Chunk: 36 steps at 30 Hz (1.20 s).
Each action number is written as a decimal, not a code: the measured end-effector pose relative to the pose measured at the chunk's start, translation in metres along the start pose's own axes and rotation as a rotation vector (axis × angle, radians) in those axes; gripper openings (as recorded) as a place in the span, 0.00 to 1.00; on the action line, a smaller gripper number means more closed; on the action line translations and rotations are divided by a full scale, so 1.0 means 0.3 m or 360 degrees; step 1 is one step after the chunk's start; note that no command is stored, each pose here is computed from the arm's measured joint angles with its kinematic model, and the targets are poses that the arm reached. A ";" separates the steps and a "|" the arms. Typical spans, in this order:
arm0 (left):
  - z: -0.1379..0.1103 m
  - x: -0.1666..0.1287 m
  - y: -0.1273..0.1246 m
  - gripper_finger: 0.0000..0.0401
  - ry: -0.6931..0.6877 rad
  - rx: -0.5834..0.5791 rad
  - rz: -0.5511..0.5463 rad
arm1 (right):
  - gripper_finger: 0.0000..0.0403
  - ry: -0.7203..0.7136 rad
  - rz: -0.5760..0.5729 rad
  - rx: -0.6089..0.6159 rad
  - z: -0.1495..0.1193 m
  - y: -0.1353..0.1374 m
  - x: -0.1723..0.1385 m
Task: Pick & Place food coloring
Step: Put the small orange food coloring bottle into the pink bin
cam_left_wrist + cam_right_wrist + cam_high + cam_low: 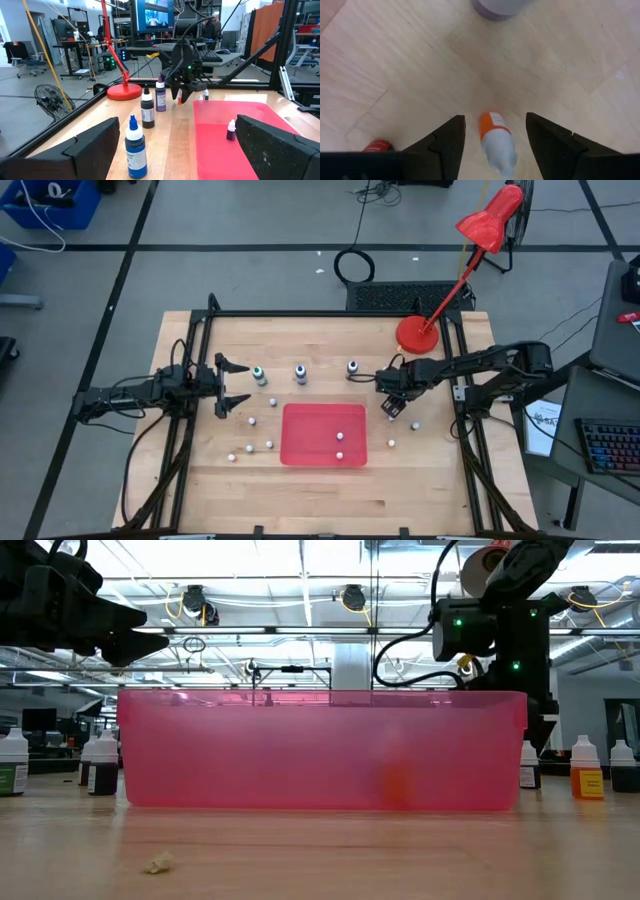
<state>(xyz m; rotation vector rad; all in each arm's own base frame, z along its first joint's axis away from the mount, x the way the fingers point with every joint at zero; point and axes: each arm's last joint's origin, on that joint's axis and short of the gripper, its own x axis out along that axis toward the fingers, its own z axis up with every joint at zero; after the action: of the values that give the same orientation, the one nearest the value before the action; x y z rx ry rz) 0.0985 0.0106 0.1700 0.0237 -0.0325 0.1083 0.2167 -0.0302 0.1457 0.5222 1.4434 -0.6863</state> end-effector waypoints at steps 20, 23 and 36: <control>0.000 0.000 0.000 0.98 0.0000 0.0000 -0.0001 | 0.13 0.0030 0.0005 -0.0105 -0.017 0.004 -0.009; 0.000 0.000 0.000 0.98 0.0000 0.0000 -0.0001 | 0.13 -0.0018 0.0068 -0.0163 -0.039 0.020 -0.037; 0.000 0.000 0.000 0.98 0.0000 0.0000 -0.0001 | 0.13 -0.0886 0.0622 -0.0443 -0.081 0.213 -0.485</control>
<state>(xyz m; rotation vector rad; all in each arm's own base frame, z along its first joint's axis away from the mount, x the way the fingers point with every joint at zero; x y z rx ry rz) 0.0985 0.0105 0.1699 0.0237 -0.0326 0.1078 0.2446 0.0479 0.2833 0.3423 0.8579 -0.2753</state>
